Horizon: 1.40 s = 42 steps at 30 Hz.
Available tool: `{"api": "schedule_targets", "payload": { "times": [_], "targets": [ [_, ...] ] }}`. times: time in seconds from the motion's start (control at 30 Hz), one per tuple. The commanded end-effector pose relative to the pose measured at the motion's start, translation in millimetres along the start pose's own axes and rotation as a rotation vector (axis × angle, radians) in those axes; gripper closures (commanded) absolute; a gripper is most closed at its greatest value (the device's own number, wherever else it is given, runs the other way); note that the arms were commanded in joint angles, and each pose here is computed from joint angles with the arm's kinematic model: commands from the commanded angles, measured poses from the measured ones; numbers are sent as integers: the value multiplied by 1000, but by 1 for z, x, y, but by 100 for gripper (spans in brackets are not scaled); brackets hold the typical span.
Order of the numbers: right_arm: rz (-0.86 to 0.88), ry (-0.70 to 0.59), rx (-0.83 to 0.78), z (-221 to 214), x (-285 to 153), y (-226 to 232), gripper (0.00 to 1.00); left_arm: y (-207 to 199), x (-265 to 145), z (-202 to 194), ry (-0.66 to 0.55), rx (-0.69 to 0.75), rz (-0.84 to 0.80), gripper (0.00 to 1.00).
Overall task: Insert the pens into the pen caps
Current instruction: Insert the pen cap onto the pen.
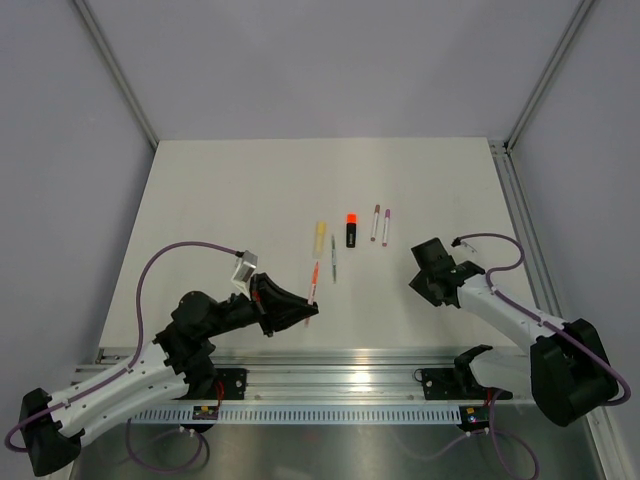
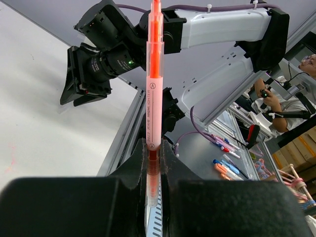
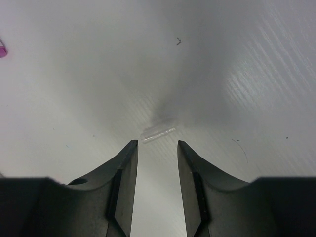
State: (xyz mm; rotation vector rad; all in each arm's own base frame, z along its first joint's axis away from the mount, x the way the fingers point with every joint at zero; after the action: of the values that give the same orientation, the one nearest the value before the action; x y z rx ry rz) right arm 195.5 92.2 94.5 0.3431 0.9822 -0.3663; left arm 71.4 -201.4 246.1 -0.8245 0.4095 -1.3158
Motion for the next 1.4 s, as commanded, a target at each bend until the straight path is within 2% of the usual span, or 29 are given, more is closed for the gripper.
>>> {"api": "schedule_targets", "payload": {
  "times": [0.0,0.57,1.1,1.37],
  "targets": [
    [-29,-51,32,14,-3,1,55,-9,0,2,-16,25,-64,100],
    [-115,-10,-41,17,12,5,55,-11,-1,2,-15,26,-74,100],
    [-121,61,-66,8,19,7,55,-12,-2,1,-17,25,-81,100],
    [-112,71,-88,9,20,11,67,-12,-2,1,-20,26,-80,100]
  ]
}}
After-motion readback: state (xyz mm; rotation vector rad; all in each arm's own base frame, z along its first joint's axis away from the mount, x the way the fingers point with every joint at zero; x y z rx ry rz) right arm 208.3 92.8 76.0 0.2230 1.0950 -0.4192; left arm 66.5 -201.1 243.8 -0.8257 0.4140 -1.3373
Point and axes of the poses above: each gripper's point midway between its finger pads, its own x axis out along the fingers, its own y axis along the line the jaws close on, z = x × y, the point moved 7 cm from there along -x, back along the fingers, and after that the axes turned 13 degrees about -x, right-handed, at the moved point
